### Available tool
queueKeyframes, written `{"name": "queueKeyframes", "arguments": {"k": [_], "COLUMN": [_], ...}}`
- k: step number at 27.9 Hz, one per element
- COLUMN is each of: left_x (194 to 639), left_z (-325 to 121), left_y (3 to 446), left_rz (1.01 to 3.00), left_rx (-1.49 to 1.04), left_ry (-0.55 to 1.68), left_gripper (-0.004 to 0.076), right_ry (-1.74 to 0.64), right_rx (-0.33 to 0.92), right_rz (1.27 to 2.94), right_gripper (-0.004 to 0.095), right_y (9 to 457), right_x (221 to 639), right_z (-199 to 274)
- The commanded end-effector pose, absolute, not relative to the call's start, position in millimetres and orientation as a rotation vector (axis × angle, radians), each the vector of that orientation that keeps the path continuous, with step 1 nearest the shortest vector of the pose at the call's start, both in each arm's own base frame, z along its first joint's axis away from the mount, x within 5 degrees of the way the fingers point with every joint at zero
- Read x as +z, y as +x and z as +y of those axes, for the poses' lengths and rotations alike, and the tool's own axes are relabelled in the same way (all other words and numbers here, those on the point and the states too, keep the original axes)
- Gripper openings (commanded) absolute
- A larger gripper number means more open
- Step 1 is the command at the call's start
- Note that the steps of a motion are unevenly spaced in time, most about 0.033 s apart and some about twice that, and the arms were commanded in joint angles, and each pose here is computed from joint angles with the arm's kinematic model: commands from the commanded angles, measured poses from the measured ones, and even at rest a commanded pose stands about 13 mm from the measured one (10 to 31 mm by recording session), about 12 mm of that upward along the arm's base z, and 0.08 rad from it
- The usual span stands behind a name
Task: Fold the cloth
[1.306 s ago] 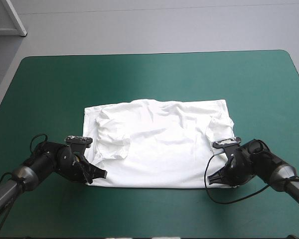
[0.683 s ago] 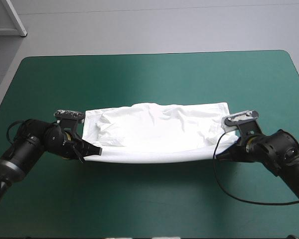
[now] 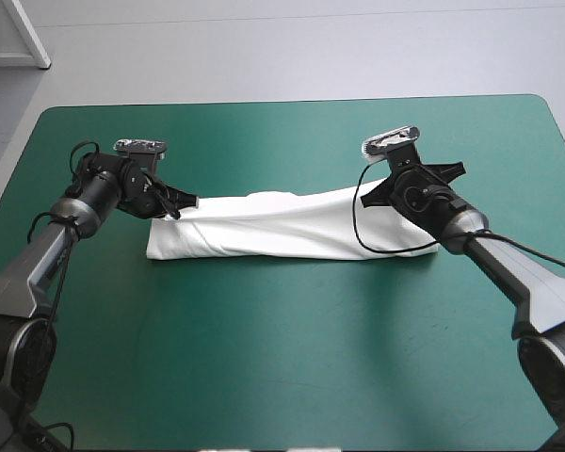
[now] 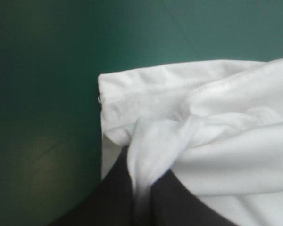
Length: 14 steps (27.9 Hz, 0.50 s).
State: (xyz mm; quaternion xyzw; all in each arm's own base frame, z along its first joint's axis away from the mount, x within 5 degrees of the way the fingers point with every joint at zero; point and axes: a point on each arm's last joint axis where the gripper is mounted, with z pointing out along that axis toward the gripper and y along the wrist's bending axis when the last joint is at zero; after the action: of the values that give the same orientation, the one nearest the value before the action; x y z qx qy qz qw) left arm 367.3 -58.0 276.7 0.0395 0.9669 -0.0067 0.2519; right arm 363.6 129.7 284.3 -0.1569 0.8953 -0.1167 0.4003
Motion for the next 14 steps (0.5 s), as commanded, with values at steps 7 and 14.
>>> {"name": "queueKeyframes", "arguments": {"k": [7, 14], "left_x": [281.8, 302.3], "left_z": [-61.1, -59.8], "left_y": [389.6, 386.0], "left_rz": [2.462, 2.437], "left_rx": [-0.04, -0.029], "left_ry": [0.109, 0.115], "left_gripper": [0.005, 0.0415], "right_ry": [-0.308, -0.15], "right_rx": [-0.189, -0.185], "right_rz": [2.263, 2.342], "right_gripper": [0.0087, 0.0753], "right_y": [380.4, 378.0], "right_x": [287.4, 305.3], "right_z": [134.8, 111.2]}}
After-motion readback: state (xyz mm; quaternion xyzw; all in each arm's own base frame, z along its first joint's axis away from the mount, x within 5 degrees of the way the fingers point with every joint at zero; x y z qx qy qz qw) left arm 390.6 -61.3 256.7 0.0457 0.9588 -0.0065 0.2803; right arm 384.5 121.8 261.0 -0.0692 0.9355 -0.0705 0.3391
